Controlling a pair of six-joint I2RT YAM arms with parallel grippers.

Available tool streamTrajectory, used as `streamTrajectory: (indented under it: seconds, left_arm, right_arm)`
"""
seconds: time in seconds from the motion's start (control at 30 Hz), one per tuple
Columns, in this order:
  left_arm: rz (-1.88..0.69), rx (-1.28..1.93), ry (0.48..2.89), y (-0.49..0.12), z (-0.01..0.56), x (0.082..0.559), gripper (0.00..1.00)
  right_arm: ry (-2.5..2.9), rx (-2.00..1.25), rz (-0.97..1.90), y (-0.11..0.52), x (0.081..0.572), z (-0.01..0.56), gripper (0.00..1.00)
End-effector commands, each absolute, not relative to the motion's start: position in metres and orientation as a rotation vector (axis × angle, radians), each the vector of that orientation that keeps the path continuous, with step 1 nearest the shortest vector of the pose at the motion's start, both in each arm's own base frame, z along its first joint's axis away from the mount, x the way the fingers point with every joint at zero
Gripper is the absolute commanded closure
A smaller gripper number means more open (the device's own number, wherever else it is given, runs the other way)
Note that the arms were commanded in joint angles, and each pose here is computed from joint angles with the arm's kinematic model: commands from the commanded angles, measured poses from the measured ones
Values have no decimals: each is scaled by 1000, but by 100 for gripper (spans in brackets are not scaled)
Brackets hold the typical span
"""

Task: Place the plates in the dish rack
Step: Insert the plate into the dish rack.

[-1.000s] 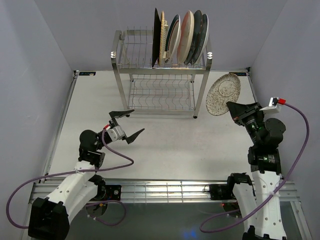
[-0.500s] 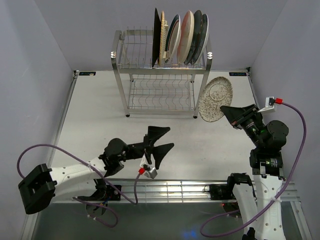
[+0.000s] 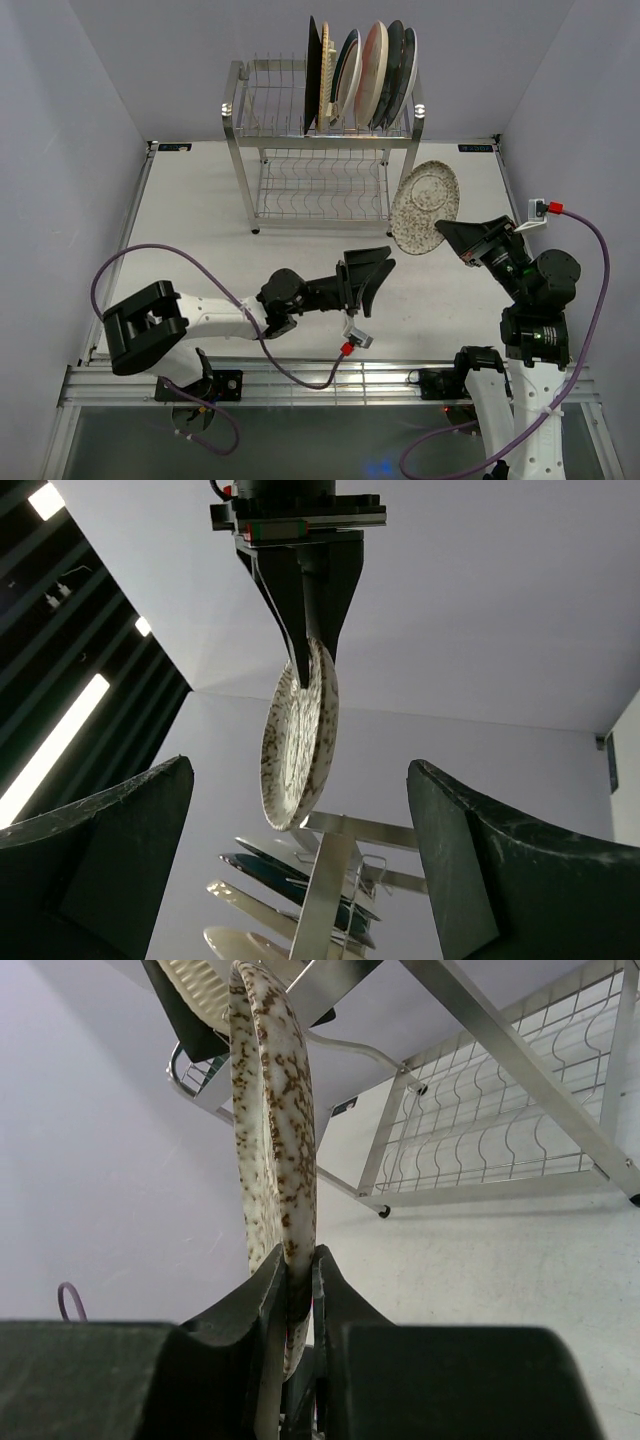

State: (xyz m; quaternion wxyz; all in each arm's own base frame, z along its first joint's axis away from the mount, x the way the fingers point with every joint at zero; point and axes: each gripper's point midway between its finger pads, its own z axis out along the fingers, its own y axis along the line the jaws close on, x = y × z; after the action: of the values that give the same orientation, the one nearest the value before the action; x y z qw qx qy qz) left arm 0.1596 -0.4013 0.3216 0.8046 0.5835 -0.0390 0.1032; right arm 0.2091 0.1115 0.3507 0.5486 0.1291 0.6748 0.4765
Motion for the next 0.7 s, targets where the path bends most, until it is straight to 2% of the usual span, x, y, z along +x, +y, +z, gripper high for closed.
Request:
streamTrajectory:
  seconds: [0.0,0.13,0.27,0.47,0.6,0.67]
  left_arm:
    - [357,1157,-162,-414,350,161,2]
    - [357,1137,-154,-435,357,167,8]
    - [395,1123,-166,-448,356,172,28]
    - [451,1055,-187,-456,363,177,40]
    - [460,1043,-203,-457,366,175,56]
    - [465,1029,-207,-458,369,174,70]
  right_arm:
    - [1510,201,1163,119,192,383,92]
    - [1521,197,1162,120,190,378,92]
    - [1534,184,1167,122,187,374,92]
    - [1536,186,1162,122,183,366,92]
    - [1539,178,1163,122,180,363,92]
    - [1545,180,1163,123,181,361,92]
